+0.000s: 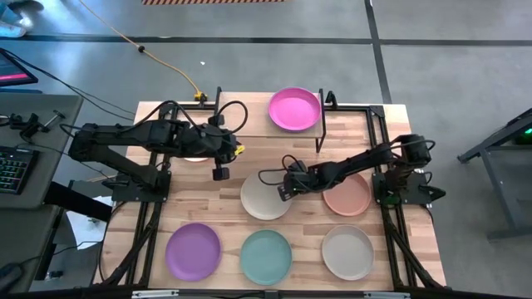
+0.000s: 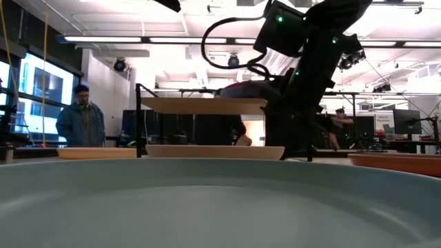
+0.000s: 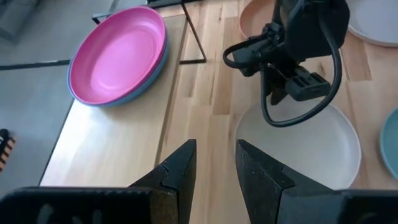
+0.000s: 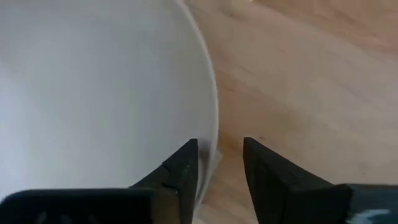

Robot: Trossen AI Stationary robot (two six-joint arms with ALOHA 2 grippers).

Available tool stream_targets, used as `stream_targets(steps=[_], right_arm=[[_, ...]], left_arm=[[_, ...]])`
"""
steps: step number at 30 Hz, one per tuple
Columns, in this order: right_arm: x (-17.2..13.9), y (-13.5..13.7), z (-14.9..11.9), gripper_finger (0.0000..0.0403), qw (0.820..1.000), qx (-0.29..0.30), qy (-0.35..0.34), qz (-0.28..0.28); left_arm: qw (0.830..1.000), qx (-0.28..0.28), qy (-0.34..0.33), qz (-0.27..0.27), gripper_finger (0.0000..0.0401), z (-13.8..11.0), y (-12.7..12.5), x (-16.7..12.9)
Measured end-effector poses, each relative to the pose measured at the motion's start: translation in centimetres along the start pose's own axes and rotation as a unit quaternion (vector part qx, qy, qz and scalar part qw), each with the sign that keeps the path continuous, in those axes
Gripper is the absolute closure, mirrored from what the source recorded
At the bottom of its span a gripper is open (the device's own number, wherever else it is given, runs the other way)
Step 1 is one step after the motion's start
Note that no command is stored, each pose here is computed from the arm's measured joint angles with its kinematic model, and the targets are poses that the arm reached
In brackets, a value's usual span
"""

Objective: Place and stack plates onto a shelf
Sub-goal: Stack the top white plate on top of the pink plate on the shelf

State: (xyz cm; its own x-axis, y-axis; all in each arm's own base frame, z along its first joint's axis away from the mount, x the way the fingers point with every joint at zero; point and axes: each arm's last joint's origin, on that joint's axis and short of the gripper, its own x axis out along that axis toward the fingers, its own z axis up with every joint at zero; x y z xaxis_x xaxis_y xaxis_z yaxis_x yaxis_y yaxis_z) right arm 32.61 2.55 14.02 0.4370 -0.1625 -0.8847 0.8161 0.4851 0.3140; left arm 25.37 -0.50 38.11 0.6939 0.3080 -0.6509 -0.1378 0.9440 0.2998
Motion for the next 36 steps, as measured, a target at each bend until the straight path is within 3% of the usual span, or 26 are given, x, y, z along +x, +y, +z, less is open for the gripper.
stream_targets(steps=[10,17,23,36], right_arm=[[0.0,0.2,0.0,0.0396,1.000,0.002,0.006,0.012],[-0.3,0.7,0.2,0.0401,0.999,0.001,0.024,0.027],[-2.3,2.7,1.5,0.0403,0.998,-0.053,0.029,0.015],[-8.3,4.8,5.6,0.0403,0.987,-0.138,0.014,-0.084]], left_arm=[[1.000,-0.005,0.012,-0.001,0.0297,-0.1,-0.2,0.5],[1.000,-0.007,0.015,-0.001,0.0297,-0.1,-0.2,0.5],[0.999,-0.002,0.035,-0.010,0.0297,-0.5,-0.3,0.5],[0.999,-0.010,0.038,-0.009,0.0297,-0.6,-0.3,0.5]])
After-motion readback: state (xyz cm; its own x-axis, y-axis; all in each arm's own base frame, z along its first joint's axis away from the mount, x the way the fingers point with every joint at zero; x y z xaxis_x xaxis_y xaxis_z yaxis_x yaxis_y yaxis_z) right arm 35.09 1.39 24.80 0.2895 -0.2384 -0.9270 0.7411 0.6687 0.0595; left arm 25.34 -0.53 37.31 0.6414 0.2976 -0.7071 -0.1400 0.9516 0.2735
